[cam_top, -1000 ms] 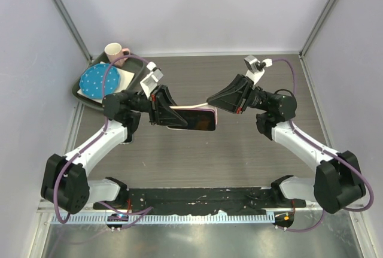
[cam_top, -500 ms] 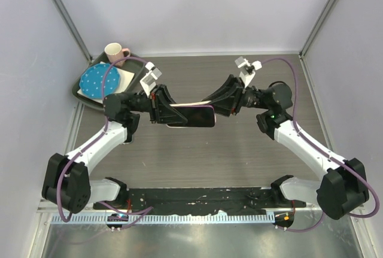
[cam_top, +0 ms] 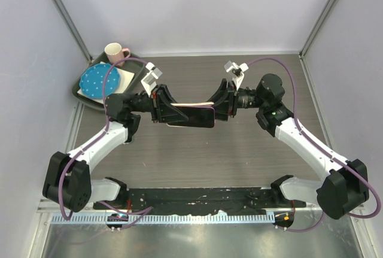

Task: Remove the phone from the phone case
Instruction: Remove the phone case from the phone.

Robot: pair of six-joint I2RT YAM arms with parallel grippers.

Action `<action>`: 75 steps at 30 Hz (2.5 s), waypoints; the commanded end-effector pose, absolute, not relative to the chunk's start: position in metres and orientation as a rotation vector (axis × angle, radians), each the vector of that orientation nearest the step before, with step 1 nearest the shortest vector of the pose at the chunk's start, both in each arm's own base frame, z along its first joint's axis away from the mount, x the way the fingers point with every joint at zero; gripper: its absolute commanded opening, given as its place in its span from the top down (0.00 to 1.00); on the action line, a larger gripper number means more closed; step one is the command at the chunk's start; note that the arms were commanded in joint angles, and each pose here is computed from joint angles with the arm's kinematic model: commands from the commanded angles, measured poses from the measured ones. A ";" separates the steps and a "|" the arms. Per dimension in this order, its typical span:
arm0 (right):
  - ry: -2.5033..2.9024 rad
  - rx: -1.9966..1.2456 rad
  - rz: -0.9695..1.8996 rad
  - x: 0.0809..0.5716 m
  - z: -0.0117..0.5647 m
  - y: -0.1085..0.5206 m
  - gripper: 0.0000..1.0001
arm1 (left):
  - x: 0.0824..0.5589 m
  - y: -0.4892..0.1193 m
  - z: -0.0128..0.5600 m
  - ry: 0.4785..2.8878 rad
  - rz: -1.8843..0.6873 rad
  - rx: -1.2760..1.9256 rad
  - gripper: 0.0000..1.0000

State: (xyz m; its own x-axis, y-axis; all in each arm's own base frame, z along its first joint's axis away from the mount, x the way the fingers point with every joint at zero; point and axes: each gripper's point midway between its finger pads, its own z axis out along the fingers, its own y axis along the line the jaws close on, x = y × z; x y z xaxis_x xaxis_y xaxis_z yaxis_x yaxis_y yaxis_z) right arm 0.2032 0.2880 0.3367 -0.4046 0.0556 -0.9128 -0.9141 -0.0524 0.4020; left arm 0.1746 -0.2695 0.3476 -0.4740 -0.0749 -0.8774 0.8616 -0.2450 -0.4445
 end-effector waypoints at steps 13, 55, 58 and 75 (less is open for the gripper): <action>1.716 -0.856 1.601 0.223 0.255 0.270 0.99 | 0.214 -0.275 0.329 1.282 -1.590 0.917 0.92; 2.261 -0.405 1.405 0.295 0.086 0.229 0.99 | 0.295 -0.284 0.141 1.586 -0.754 1.219 0.36; 2.266 -0.384 1.394 0.298 0.086 0.229 0.99 | 0.297 -0.297 0.139 1.576 -0.668 1.271 0.33; 2.328 -0.378 1.373 0.298 0.076 0.227 0.99 | 0.284 -0.361 0.105 1.505 -0.691 1.522 0.22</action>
State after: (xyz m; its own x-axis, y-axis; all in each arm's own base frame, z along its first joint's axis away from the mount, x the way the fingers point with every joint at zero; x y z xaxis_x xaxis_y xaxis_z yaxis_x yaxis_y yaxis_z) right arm 0.2864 0.2232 0.0613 -0.9092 -0.0141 -0.4162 -0.3666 0.5011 0.7839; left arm 0.2793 -0.3461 0.0911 0.0609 0.5216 -0.8510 0.9748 0.1523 0.1631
